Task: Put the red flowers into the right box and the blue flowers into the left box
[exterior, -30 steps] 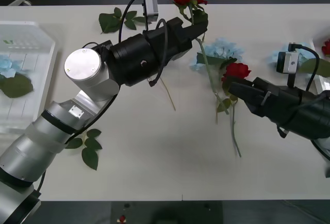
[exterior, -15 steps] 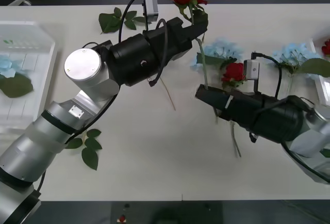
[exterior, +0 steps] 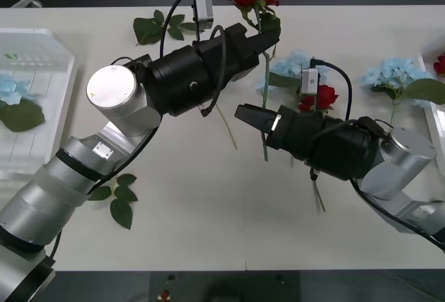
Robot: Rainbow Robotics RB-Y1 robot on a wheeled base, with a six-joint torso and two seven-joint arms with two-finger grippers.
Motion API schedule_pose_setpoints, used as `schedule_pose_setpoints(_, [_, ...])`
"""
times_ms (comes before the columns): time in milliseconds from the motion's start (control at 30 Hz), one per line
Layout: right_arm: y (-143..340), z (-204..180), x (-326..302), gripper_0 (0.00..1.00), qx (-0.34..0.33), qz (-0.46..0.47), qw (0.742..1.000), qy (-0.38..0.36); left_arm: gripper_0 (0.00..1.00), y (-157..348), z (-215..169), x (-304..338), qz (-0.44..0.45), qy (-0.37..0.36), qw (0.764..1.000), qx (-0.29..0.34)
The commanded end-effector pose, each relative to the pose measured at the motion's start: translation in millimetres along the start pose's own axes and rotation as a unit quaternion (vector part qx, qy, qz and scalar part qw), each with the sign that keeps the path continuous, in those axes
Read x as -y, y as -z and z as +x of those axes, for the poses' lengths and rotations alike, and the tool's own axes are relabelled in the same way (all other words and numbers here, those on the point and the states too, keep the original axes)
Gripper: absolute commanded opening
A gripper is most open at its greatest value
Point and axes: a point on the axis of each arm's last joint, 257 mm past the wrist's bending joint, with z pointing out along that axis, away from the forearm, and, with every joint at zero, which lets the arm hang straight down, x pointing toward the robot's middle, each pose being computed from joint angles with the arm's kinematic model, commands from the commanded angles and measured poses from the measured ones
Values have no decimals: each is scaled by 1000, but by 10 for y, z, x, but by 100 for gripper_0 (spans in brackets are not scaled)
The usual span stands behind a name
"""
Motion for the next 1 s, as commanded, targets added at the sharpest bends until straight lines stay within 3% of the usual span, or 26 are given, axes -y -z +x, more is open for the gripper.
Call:
schedule_pose_setpoints(33, [-113, -127, -203, 5, 6, -23, 999, -36, 0, -68, -124, 303, 28, -32, 999, 3])
schedule_pose_setpoints(67, [-113, -125, -202, 0, 6, -23, 999, -37, 0, -68, -124, 303, 28, -32, 999, 3])
schedule_pose_setpoints(300, [-115, -131, -195, 0, 5, -21, 999, -37, 3, -57, -128, 292, 27, -31, 999, 3])
schedule_pose_setpoints(333, [-119, -135, -199, 0, 5, -22, 999, -36, 13, -50, -128, 283, 26, -30, 999, 3])
schedule_pose_setpoints(400, [-117, -141, -181, 0, 7, -19, 999, -36, 48, -21, -127, 246, 23, -28, 999, 3])
schedule_pose_setpoints(433, [-121, -148, -181, 0, 7, -19, 999, -36, 70, 1, -132, 221, 20, -27, 999, 3])
schedule_pose_setpoints(533, [-112, -153, -171, 0, 8, -17, 999, -36, 100, 78, -134, 177, 18, -20, 1000, -1])
schedule_pose_setpoints(867, [30, -279, -27, 0, 6, 8, 1000, -19, 100, 818, -86, -55, -5, -40, 996, -75])
schedule_pose_setpoints(1000, [378, -535, 236, 0, 1, 59, 998, -10, 100, 1275, -175, -216, -31, -54, 992, -107])
